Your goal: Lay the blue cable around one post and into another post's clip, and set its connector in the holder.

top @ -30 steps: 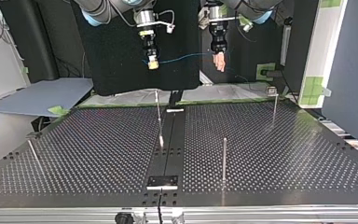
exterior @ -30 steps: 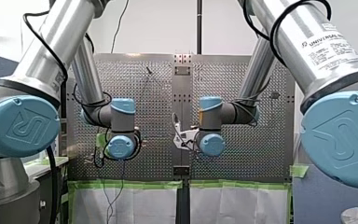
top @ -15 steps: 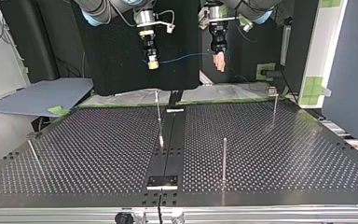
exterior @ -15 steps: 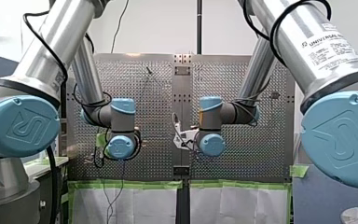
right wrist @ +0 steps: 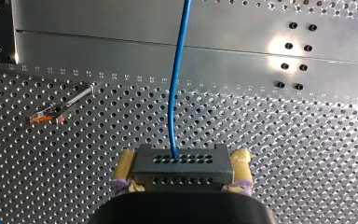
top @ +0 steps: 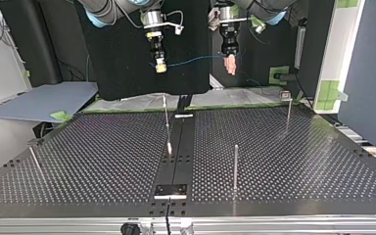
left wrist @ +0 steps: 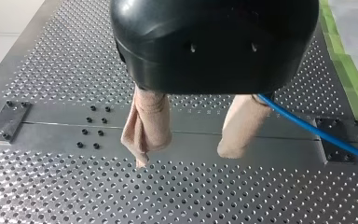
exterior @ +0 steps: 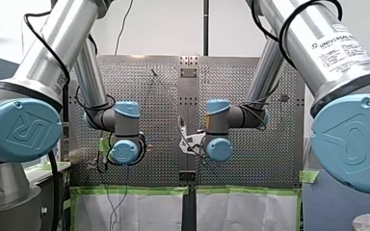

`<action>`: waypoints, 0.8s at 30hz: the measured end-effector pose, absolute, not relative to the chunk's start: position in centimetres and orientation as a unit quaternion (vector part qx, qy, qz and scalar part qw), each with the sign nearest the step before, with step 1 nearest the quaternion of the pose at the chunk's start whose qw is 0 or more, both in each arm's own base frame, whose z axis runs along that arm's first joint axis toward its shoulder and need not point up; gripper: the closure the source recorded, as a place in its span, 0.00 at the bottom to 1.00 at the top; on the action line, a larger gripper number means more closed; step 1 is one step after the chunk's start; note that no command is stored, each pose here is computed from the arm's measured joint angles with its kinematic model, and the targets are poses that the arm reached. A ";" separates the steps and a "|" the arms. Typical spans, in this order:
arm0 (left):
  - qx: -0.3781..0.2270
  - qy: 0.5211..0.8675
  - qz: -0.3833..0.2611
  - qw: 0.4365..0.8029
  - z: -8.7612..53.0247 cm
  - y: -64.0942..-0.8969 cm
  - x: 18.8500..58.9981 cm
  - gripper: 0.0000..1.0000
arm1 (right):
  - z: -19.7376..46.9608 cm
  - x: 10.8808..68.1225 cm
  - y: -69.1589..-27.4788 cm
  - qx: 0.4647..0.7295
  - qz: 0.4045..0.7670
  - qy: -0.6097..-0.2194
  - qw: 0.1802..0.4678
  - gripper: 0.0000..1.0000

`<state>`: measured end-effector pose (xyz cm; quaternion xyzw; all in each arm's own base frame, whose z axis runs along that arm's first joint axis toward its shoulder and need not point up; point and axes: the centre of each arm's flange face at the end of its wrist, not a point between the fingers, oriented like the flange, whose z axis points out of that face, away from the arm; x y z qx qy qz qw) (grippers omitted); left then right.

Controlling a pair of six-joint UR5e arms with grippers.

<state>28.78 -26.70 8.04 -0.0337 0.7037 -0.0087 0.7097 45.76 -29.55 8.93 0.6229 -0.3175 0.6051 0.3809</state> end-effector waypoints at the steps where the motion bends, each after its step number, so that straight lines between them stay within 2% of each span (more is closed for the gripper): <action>1: -0.034 0.704 -0.009 0.710 8.0 -26.7 28.8 0.14 | 8.9 45.8 -29.6 0.623 0.605 -0.318 0.381 0.97; 2: -0.034 0.704 -0.009 0.710 8.0 -26.7 28.8 0.07 | 8.9 45.8 -29.6 0.623 0.605 -0.318 0.381 0.97; 3: -0.034 0.704 -0.009 0.710 8.0 -26.7 28.8 0.07 | 8.9 45.8 -29.6 0.623 0.605 -0.318 0.381 0.97; 4: -0.034 0.704 -0.009 0.710 8.0 -26.7 28.8 0.00 | 8.9 45.8 -29.6 0.623 0.605 -0.318 0.381 0.97; 24: -0.034 0.704 -0.009 0.709 8.0 -26.7 28.8 0.00 | 8.7 45.7 -29.6 0.625 0.602 -0.318 0.382 0.97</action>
